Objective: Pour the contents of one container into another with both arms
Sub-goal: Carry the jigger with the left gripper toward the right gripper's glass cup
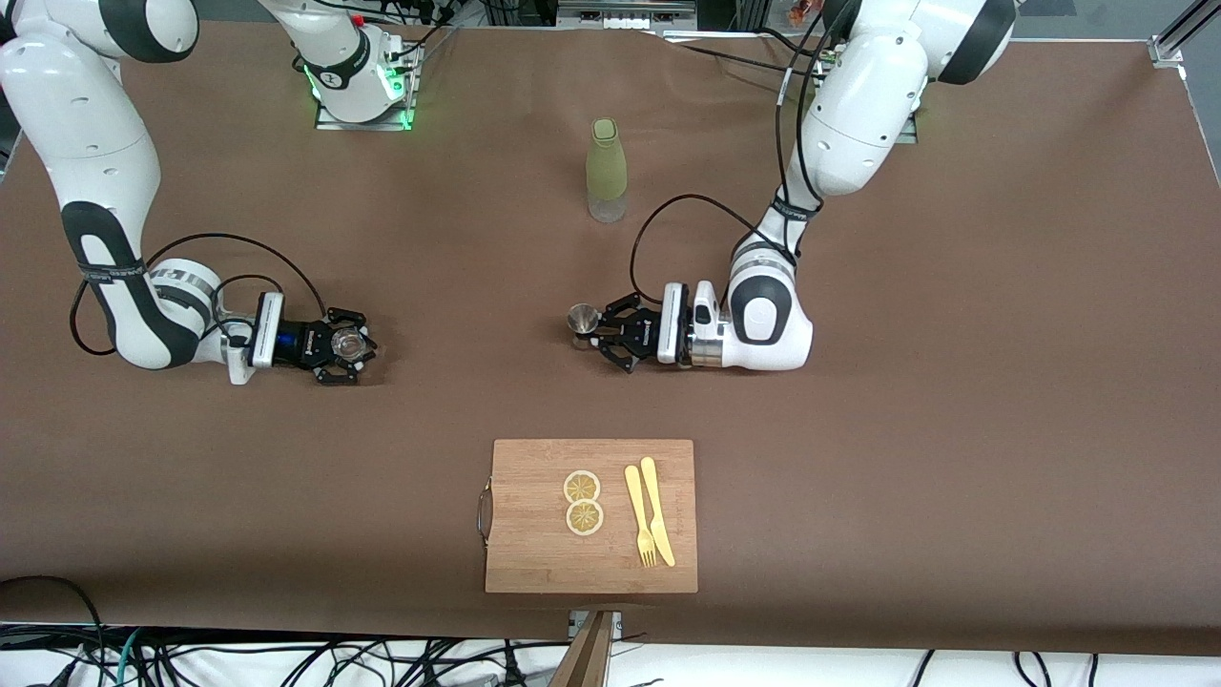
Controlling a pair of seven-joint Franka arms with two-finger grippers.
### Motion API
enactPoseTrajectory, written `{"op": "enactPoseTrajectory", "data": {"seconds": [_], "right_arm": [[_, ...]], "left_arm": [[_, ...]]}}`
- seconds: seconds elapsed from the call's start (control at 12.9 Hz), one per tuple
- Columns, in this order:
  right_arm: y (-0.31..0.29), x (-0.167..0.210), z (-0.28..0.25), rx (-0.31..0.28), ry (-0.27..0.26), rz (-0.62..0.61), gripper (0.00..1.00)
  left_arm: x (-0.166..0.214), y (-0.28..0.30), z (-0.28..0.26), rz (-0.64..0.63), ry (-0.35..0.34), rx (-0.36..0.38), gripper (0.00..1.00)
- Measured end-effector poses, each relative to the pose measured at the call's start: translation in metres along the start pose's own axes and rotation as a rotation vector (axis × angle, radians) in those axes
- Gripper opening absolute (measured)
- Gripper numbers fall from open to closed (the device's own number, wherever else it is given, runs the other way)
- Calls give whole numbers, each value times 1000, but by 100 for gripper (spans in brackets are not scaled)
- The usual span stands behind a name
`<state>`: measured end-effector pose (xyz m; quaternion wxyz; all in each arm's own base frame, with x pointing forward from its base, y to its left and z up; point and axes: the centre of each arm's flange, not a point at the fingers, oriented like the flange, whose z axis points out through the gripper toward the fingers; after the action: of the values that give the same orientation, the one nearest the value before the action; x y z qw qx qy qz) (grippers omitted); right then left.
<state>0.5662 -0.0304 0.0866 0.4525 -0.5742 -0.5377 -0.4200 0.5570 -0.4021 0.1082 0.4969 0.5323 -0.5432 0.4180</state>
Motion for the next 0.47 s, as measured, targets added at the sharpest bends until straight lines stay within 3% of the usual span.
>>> {"op": "enactPoseTrajectory", "data": {"seconds": [0.47], "right_arm": [[24,98,23,32,31,71,14]], "left_arm": [[-17,10,28,7,14,41,21]]}}
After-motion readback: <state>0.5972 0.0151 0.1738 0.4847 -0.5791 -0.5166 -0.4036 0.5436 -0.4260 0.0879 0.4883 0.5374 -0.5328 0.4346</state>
